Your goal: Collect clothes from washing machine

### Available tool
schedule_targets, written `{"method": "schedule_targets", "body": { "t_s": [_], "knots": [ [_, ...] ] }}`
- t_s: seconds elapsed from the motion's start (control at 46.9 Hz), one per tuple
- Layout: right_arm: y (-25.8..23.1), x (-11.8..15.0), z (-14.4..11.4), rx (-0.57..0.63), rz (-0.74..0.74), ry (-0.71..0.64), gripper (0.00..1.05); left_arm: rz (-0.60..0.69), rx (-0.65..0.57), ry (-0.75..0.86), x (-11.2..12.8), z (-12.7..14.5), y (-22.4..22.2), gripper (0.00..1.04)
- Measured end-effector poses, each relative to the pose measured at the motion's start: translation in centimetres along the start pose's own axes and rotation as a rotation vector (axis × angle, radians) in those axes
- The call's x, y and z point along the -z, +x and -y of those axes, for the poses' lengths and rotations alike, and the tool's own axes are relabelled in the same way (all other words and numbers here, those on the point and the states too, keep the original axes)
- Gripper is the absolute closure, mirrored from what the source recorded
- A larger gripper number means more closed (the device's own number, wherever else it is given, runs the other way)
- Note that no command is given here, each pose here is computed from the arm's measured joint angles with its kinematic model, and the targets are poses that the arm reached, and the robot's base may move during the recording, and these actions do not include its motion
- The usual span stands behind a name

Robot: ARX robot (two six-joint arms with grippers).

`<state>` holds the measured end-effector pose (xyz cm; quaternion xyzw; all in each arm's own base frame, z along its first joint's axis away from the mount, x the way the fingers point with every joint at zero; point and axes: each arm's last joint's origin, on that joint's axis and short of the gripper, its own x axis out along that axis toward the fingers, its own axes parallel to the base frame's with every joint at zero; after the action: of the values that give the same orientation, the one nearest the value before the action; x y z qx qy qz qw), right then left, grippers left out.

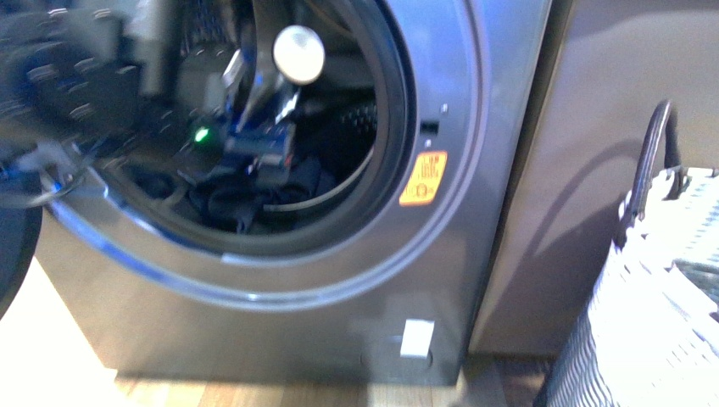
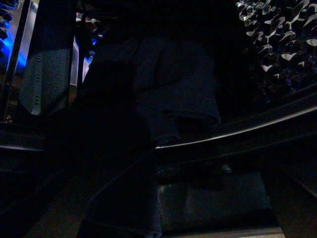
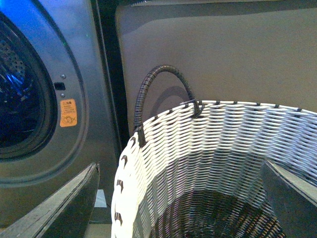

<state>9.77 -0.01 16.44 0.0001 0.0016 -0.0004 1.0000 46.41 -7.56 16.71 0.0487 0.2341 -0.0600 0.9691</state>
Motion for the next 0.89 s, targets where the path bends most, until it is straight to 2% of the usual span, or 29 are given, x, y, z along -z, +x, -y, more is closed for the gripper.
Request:
{"method": "schedule_targets", "body": {
  "t_s": [0.298, 0.49, 0.682, 0.895],
  "knots": [
    [0.0, 0.0, 0.0, 0.000, 0.000, 0.000, 0.08, -0.044, -0.062, 0.097, -0.5, -1.0, 3.8, 0.06],
    [0.0, 0.0, 0.0, 0.000, 0.000, 0.000, 0.08, -0.082, -0.088, 0.148, 0.0, -2.1, 6.1, 0.06],
    [0.0, 0.0, 0.0, 0.000, 0.000, 0.000, 0.08, -0.164, -0.055, 0.139, 1.3, -3.2, 8.2, 0.06],
    [0.0, 0.0, 0.0, 0.000, 0.000, 0.000, 0.08, -0.197, -0.050, 0.113, 1.3, -3.6, 8.7, 0.06]
  ]
}}
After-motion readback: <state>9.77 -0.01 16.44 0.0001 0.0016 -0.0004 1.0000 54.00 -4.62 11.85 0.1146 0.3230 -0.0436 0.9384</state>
